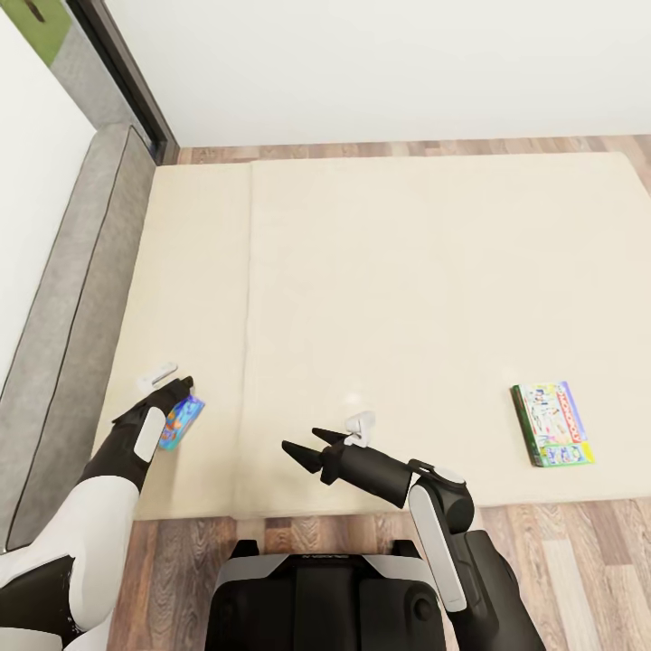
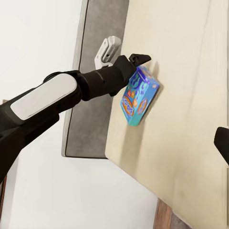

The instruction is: Put all the toys in the child's room - the three board games (two on the bed and one on the table), the two jigsaw puzzles on the table, and the tennis ball on the table - inside the toy box on the table in the child's room.

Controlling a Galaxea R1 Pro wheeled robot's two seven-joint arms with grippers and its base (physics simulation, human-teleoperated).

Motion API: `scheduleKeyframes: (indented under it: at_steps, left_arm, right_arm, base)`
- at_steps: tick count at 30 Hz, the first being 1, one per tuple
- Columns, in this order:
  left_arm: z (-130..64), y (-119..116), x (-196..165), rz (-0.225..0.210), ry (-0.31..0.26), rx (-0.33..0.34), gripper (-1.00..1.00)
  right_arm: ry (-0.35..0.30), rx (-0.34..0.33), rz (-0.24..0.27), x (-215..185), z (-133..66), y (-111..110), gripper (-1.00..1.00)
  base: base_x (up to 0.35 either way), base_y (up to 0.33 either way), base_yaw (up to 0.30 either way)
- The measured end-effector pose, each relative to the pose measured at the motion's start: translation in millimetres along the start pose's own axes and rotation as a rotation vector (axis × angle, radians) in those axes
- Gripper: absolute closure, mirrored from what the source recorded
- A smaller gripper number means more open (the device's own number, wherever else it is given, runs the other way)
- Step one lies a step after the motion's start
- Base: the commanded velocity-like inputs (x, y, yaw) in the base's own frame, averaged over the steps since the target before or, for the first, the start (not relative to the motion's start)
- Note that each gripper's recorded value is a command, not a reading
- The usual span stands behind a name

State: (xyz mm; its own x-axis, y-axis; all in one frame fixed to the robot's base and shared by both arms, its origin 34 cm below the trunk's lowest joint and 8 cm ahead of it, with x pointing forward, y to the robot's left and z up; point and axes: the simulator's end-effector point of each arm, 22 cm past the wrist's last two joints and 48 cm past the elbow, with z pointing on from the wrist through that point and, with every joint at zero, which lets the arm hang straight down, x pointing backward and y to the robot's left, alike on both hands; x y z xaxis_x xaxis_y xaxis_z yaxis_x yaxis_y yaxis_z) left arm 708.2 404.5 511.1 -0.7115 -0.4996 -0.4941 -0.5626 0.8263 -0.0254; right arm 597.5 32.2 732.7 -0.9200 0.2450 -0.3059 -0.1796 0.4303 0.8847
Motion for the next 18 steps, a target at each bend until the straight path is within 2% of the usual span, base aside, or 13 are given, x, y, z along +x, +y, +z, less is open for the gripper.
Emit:
scheduleKeyframes:
  at_steps: [11, 15, 18]
  left_arm:
    - [-0.6, 2.3, -5.6, -0.011, -0.011, -0.003, -1.00]
    - [-2.5, 8.1, -19.5, -0.036, -0.039, -0.014, -1.00]
    - [-3.8, 21.3, -25.3, -0.056, -0.047, -0.056, -1.00]
  right_arm:
    - [0.000, -0.001, 0.001, 0.2, -0.1, 0.1, -1.00]
    - [0.000, -0.001, 0.001, 0.3, -0.1, 0.2, -1.00]
    - [0.000, -0.001, 0.001, 0.3, -0.1, 0.2, -1.00]
  base:
    - [0.000, -0.024, 0.000]
    - [0.000, -0.001, 0.000]
    - [0.000, 0.000, 0.000]
